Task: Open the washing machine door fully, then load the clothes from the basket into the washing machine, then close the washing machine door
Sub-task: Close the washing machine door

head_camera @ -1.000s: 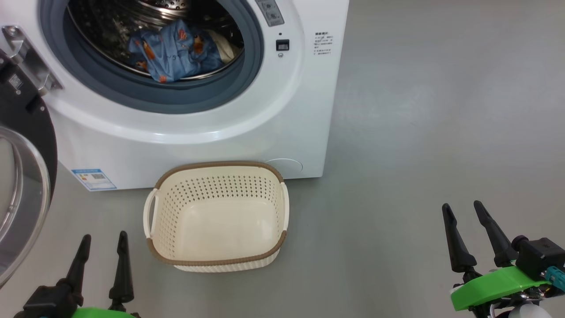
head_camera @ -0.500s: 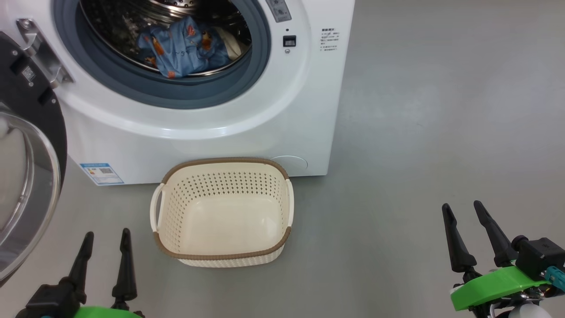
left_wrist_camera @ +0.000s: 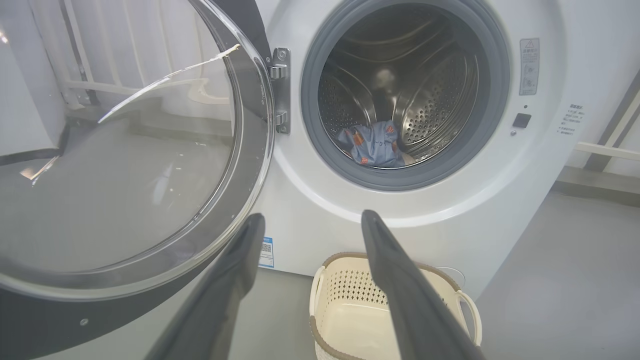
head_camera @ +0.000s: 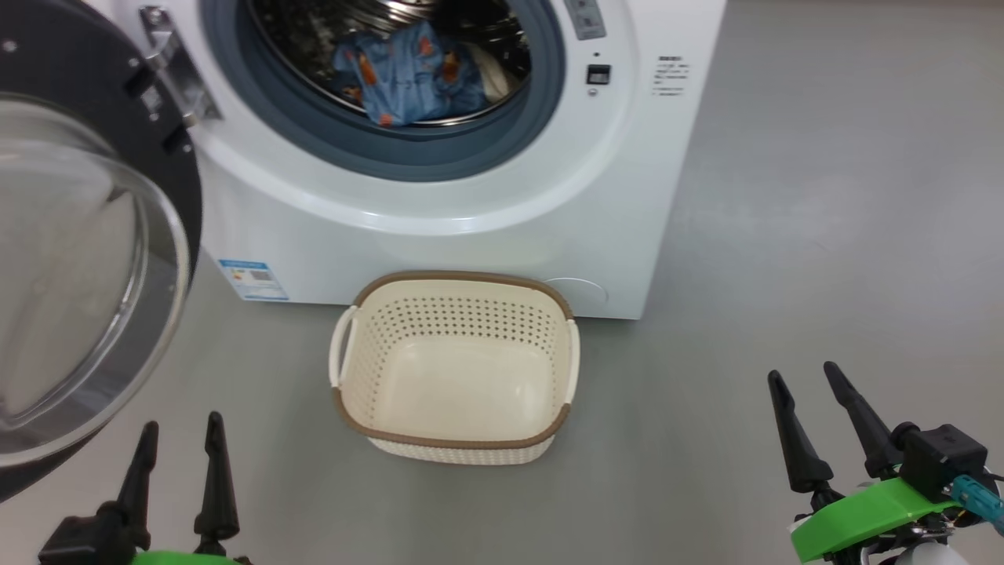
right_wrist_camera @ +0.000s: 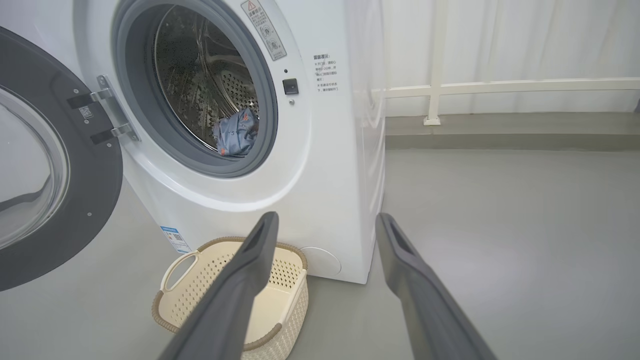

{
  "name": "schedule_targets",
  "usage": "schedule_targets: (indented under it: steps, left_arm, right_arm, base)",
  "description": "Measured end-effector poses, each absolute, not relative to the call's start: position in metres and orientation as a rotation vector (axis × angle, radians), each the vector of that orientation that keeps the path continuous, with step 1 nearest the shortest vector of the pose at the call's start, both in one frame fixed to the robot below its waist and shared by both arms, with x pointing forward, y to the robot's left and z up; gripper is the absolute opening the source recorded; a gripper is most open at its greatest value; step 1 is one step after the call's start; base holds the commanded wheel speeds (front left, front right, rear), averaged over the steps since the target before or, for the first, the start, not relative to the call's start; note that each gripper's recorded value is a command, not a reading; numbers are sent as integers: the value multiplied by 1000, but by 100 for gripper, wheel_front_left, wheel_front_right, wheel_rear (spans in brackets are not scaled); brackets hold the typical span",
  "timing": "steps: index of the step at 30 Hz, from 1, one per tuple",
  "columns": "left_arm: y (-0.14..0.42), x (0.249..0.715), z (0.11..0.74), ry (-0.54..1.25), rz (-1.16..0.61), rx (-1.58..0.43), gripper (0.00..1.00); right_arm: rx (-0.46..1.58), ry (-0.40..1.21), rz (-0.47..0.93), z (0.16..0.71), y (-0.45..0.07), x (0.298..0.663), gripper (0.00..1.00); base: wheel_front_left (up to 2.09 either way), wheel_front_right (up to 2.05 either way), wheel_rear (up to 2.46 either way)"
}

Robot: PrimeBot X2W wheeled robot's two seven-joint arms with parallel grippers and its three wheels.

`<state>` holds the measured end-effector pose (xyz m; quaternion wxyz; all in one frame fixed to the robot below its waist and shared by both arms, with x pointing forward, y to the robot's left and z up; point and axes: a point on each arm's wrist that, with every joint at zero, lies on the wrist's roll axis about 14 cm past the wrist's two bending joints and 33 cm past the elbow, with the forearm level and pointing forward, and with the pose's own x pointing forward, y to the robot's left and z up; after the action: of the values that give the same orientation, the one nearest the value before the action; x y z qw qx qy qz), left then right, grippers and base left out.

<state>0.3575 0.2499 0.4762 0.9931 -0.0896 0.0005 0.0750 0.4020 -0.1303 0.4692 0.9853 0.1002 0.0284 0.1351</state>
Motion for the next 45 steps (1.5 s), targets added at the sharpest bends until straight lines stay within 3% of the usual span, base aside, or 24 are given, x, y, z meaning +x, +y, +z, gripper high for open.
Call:
schedule_targets:
  steps: [24,34,45]
  left_arm:
    - [329,247,473,-14,495,-189,100]
    - [344,214,470,-13,585,-192,100]
    - [349,210,473,-22,604,-187,100]
  right_arm:
    - [185,85,654,471,-2,408,100]
    - [180,92,746,472,29,404,100]
    - [180,108,762,467,33,402,100]
  base:
    - [0,0,0]
    - [0,0,0]
    - [0,0,0]
